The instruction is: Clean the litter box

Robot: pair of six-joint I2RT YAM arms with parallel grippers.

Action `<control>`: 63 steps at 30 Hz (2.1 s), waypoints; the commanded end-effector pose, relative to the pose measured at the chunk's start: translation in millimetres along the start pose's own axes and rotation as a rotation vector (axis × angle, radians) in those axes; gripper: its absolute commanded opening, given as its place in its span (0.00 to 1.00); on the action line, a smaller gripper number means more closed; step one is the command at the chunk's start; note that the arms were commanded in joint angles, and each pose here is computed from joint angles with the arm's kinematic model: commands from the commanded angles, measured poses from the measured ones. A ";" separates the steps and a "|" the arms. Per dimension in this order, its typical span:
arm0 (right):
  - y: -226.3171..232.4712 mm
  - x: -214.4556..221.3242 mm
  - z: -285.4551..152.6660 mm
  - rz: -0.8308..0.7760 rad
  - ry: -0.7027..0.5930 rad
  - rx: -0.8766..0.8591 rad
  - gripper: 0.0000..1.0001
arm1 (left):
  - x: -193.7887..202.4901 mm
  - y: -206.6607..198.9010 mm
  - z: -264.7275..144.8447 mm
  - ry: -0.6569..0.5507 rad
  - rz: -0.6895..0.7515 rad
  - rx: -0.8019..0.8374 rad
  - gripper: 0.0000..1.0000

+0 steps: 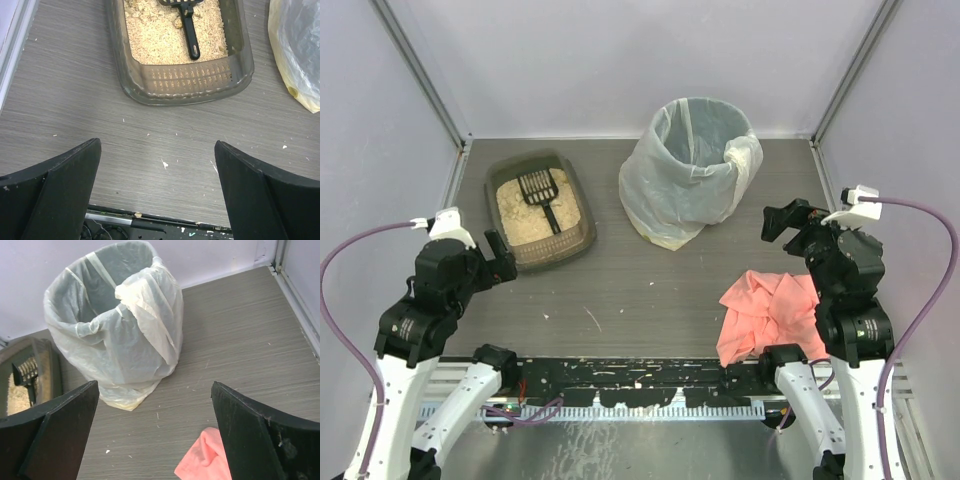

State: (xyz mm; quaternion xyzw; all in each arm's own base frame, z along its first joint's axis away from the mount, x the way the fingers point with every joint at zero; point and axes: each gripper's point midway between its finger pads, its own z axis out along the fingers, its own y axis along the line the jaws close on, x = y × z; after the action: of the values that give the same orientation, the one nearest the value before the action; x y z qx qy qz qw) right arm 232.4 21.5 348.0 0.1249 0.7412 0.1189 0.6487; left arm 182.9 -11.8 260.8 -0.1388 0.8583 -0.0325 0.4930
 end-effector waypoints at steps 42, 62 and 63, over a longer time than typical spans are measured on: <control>26.4 -26.7 195.9 0.158 0.112 0.066 0.90 | 2.0 -27.9 56.1 0.025 0.116 0.069 0.98; 17.3 25.7 262.1 0.010 0.364 0.123 0.41 | 8.3 -29.4 63.0 0.063 0.130 0.067 0.98; 16.5 28.9 264.1 0.000 0.379 0.126 0.37 | 8.4 -29.4 63.6 0.065 0.131 0.065 0.98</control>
State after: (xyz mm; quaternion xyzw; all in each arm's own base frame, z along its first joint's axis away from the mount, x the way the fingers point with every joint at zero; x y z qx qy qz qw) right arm 485.1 44.5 269.4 0.1648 0.8615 0.0880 0.4722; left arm 230.0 -35.0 218.6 -0.0642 0.8897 -0.0254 0.4513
